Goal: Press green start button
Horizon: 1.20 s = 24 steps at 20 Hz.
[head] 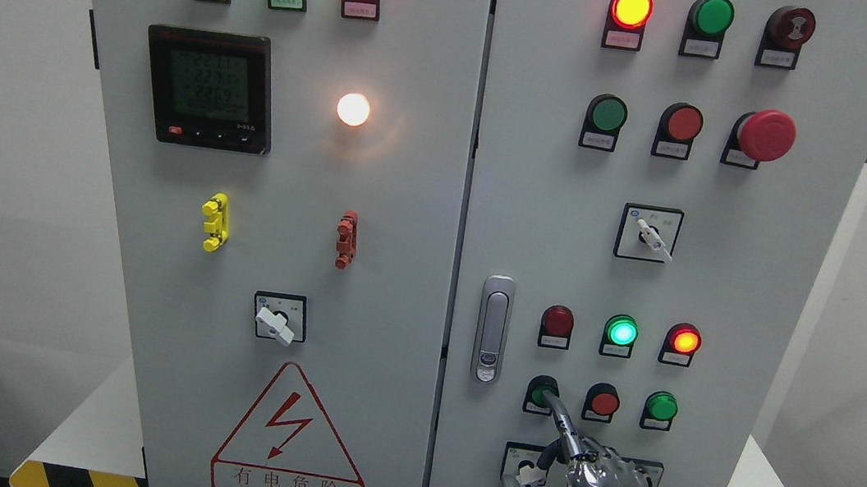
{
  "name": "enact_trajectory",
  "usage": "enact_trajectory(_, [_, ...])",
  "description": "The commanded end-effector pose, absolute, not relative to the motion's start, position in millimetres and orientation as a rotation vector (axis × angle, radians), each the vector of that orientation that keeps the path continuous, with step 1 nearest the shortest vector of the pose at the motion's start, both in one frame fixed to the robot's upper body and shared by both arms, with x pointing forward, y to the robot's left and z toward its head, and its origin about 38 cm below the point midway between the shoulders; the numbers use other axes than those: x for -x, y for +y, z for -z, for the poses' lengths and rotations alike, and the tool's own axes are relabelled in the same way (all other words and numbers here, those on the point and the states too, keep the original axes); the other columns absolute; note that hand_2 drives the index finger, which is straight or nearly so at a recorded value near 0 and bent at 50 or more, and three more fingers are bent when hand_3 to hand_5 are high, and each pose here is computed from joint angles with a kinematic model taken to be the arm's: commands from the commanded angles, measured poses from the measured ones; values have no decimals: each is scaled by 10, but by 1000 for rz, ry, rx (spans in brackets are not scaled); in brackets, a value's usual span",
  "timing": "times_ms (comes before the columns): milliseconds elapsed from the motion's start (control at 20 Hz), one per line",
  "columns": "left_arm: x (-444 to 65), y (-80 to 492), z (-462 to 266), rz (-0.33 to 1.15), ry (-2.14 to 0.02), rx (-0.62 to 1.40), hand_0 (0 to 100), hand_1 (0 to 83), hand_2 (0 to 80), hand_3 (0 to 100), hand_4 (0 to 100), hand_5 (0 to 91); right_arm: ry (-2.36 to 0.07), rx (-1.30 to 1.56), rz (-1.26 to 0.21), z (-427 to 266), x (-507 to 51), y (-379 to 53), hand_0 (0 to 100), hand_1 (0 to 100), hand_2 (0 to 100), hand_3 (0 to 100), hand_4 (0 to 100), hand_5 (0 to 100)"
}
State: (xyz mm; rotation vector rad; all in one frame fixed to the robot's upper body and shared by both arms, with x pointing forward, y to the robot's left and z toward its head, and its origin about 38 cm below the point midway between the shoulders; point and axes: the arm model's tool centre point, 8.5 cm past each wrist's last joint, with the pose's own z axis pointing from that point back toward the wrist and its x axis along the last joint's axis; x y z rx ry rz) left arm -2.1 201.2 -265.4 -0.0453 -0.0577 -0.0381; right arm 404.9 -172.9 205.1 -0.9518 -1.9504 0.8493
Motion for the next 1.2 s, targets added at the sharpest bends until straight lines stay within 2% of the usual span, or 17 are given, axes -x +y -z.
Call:
enact_trajectory(0, [23, 2012, 2654, 38, -53, 45, 120, 556, 0, 0, 0, 0, -1929, 948, -845, -1986, -4086, -1764, 495, 372, 0, 623, 613, 495])
enact_trajectory(650, [23, 2012, 2654, 38, -53, 45, 120, 556, 0, 0, 0, 0, -1967, 954, -823, -2090, -4040, -1769, 500, 375, 0, 623, 611, 498])
enact_trajectory(1150, [23, 2012, 2654, 38, -53, 45, 120, 556, 0, 0, 0, 0, -2021, 900, -773, -2143, -3844, -1770, 571, 398, 0, 646, 615, 503])
